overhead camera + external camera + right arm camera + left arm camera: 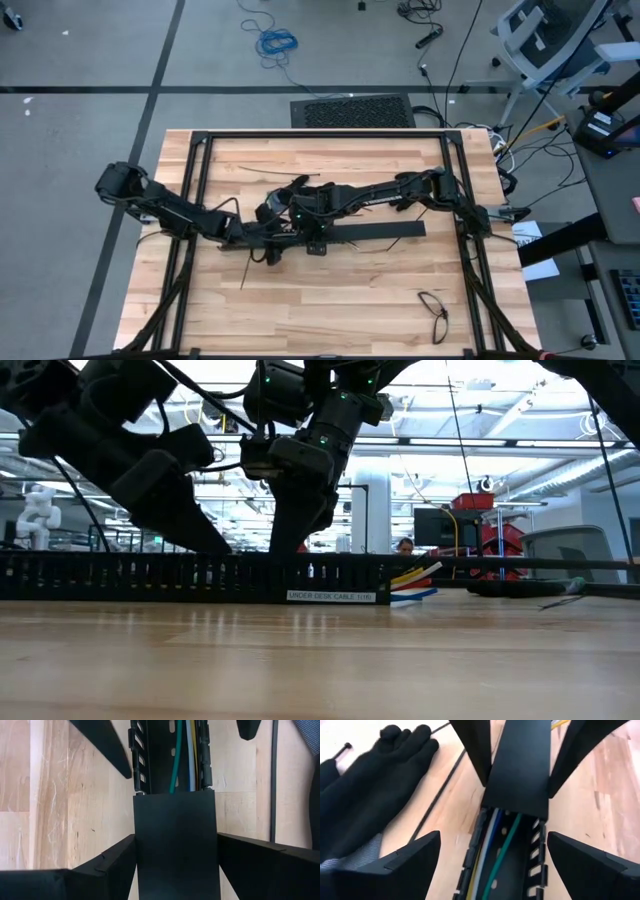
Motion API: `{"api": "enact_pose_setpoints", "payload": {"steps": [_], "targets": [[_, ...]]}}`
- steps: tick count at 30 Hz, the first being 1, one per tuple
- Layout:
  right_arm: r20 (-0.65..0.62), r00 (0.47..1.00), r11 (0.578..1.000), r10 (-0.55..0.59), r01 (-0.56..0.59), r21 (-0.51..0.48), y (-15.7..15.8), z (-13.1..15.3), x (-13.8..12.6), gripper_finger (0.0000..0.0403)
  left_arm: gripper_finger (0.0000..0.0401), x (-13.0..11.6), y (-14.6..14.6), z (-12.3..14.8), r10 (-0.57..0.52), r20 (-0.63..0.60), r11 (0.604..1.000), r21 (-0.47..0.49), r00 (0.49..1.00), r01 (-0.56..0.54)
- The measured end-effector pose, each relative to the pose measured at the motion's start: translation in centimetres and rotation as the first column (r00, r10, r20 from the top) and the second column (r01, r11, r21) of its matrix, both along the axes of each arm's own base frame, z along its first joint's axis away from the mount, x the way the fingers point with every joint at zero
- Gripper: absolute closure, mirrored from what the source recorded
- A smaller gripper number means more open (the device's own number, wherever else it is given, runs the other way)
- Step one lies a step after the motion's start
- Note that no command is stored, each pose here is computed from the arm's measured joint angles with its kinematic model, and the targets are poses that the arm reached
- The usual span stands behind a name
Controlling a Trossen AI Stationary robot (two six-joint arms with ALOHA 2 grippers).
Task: Ziptie cables
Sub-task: Close the cable duct
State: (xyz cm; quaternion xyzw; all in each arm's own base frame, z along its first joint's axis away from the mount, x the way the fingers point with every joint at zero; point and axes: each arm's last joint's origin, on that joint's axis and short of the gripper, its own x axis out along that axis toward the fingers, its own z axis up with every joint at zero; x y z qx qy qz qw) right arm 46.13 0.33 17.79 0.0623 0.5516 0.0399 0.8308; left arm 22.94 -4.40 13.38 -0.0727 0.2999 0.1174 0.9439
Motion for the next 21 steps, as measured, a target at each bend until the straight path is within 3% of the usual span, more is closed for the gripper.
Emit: {"api": "enact_pose_setpoints", "payload": {"steps": [7, 21], "targets": [[-0.001, 1.0, 1.0, -0.004, 0.004, -0.001, -0.2, 0.0, 0.0, 0.0154, 0.0077, 0.6, -0.1, -1.1, 0.0, -0.004, 1.0, 0.006, 1.0, 0.0], [0.066, 0.997, 0.999, 0.039, -0.038, -0.024, -0.3, 0.3, 0.5, 0.0154, 0.0079, -0.4, -0.5, -0.6, -0.049, -0.066, 0.999, 0.003, 0.997, 0.049]]}}
